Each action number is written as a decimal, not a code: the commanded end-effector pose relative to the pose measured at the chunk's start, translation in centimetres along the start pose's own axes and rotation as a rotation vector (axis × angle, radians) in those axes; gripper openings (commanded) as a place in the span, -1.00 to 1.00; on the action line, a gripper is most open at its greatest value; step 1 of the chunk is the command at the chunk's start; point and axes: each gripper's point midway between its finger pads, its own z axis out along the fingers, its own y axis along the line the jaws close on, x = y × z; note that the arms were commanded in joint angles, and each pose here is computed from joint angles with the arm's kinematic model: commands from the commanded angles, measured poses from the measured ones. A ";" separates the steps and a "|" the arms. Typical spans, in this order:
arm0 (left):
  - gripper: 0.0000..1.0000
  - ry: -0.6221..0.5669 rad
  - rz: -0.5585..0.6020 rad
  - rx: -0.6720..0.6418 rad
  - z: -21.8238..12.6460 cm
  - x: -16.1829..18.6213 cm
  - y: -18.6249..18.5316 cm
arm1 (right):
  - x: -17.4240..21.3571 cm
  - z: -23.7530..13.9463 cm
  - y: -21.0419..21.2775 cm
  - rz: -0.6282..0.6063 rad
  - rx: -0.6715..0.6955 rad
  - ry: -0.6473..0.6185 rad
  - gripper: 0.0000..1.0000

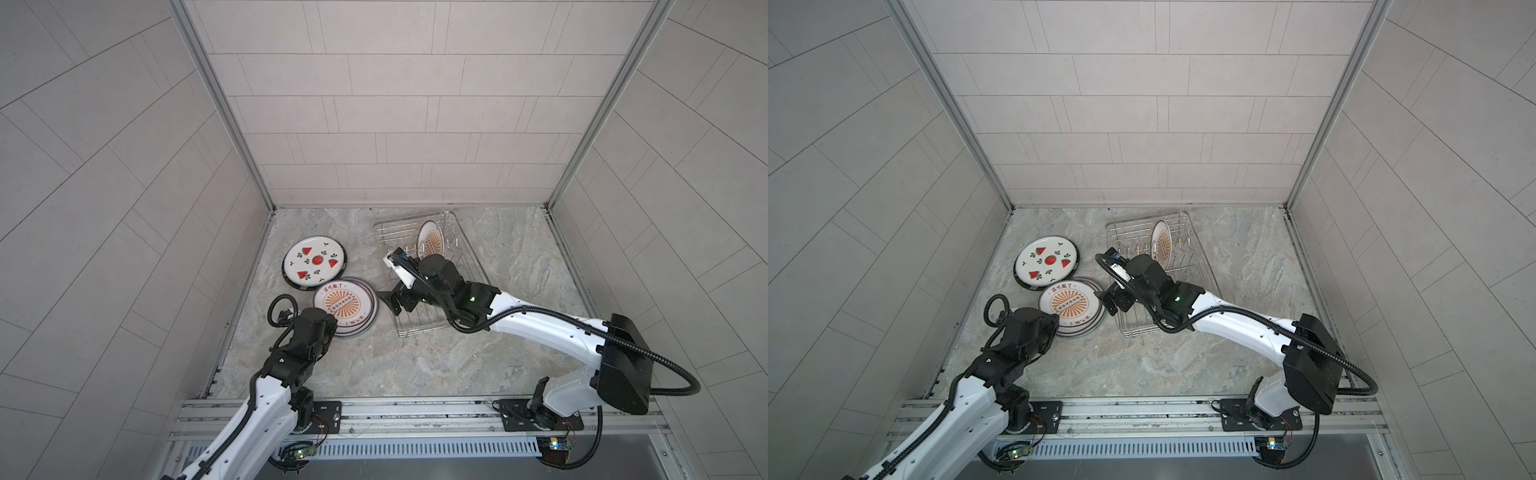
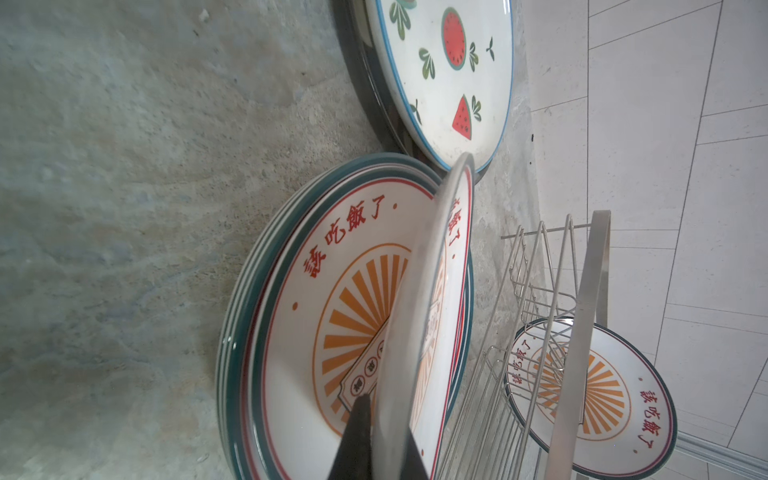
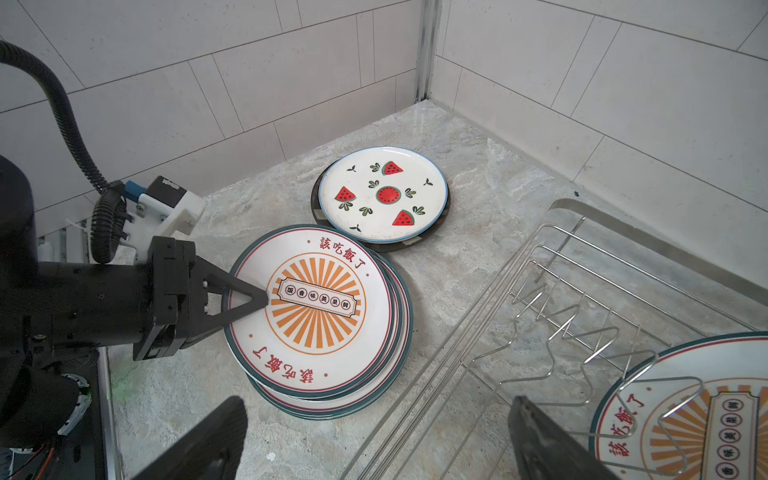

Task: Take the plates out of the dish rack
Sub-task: 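Lower the plate onto the stack with the left gripper while the right returns, then open the left gripper on the stacked plate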

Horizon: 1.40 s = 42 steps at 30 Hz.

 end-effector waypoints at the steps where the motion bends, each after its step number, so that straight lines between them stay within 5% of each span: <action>1: -0.77 -0.002 -0.045 0.054 0.1 -0.1 -1.2 | -1.0 -0.1 -0.1 -0.020 0.012 -0.018 0.99; 5: -0.60 -0.013 -0.055 0.046 0.1 -0.3 -0.7 | -1.0 -0.2 -0.1 -0.020 0.012 -0.018 0.99; 10: -0.10 -0.037 -0.042 0.037 0.0 -0.6 -0.3 | -1.0 0.0 -0.3 -0.017 0.021 -0.015 0.99; 14: 0.05 -0.080 0.000 0.012 -0.4 -1.5 -0.3 | -1.2 0.1 -0.4 -0.014 0.025 -0.015 0.99; 42: 0.23 -0.196 0.065 -0.087 0.0 -3.3 1.3 | -1.1 0.2 -0.6 -0.012 0.036 -0.011 0.99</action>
